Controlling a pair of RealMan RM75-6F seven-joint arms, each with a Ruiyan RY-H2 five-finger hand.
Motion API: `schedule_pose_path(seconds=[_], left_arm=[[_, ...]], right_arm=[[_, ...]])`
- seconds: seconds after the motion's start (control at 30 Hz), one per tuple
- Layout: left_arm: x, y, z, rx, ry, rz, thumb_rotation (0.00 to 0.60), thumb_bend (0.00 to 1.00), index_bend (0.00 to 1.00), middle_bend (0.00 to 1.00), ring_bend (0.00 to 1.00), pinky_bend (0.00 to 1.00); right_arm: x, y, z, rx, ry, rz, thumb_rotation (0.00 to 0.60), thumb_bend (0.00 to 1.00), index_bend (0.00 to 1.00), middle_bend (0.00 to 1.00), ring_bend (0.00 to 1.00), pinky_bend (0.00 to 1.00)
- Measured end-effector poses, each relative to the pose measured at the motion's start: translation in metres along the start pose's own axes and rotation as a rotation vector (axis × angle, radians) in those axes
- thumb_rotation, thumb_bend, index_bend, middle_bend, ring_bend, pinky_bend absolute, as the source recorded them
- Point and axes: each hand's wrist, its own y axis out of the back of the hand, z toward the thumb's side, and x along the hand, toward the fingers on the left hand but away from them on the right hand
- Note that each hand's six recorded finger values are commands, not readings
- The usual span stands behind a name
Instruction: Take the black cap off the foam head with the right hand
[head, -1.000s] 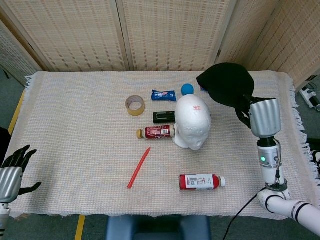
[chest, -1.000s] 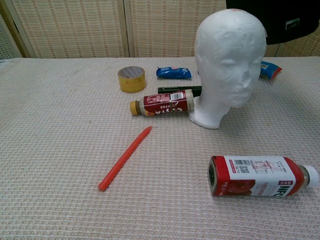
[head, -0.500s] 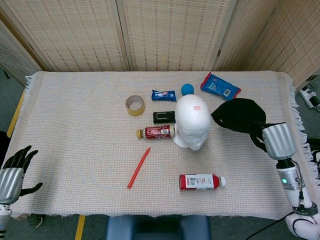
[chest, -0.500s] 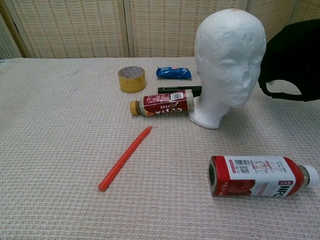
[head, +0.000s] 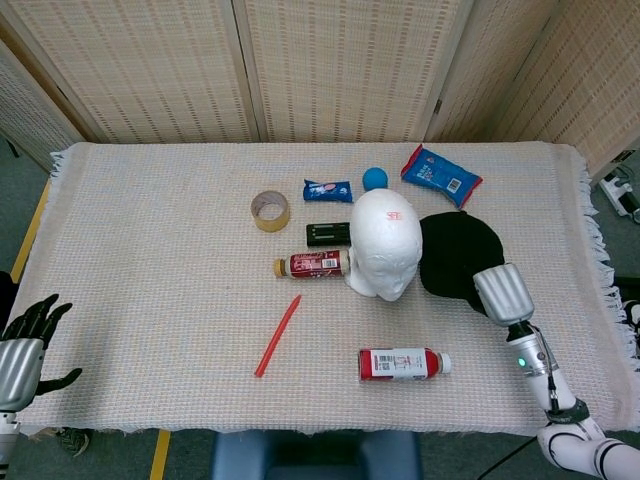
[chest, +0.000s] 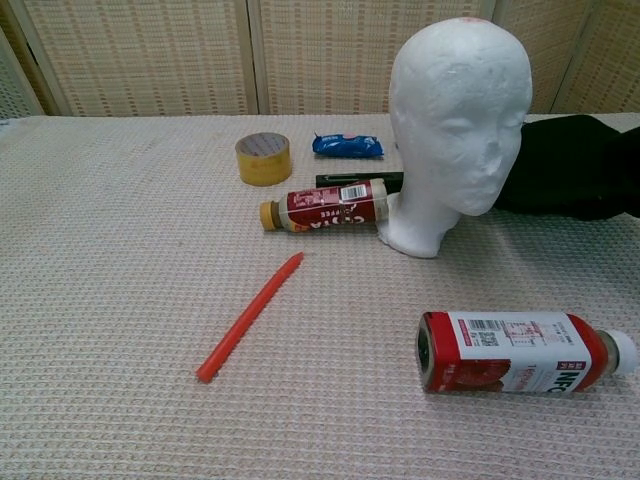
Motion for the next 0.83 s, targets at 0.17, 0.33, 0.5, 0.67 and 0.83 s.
schedule_pose_path(seconds=[0.17, 0.33, 0.5, 0.67, 0.83], left_arm=[[0.002, -0.001, 0.000, -0.001, -0.001, -0.004, 0.600, 0.06, 0.16, 0.07, 0.10, 0.20], [0.003, -0.004, 0.000, -0.002, 0.000, -0.009, 0.600, 0.06, 0.16, 0.07, 0.10, 0.20], [0.005, -0.006, 0.002, -0.004, -0.004, -0.012, 0.600, 0.06, 0.16, 0.07, 0.10, 0.20], [0.006, -0.004, 0.002, 0.002, -0.002, 0.003, 0.600, 0.06, 0.15, 0.07, 0.10, 0.20], [0.006, -0.002, 0.004, 0.006, 0.005, 0.034, 0.600, 0.06, 0.14, 0.07, 0.10, 0.20]], right_arm=[[0.011, -0.004, 0.006, -0.059, -0.029, 0.087, 0.534, 0.00, 0.00, 0.00, 0.02, 0.26], [0.035, 0.013, -0.003, -0.104, -0.073, 0.128, 0.496, 0.00, 0.00, 0.00, 0.01, 0.25], [0.064, 0.037, -0.019, -0.109, -0.107, 0.123, 0.528, 0.00, 0.00, 0.01, 0.06, 0.25], [0.085, 0.059, -0.028, -0.113, -0.130, 0.021, 0.600, 0.00, 0.01, 0.15, 0.18, 0.32], [0.125, 0.074, -0.037, -0.120, -0.216, -0.053, 0.600, 0.00, 0.04, 0.16, 0.18, 0.32]])
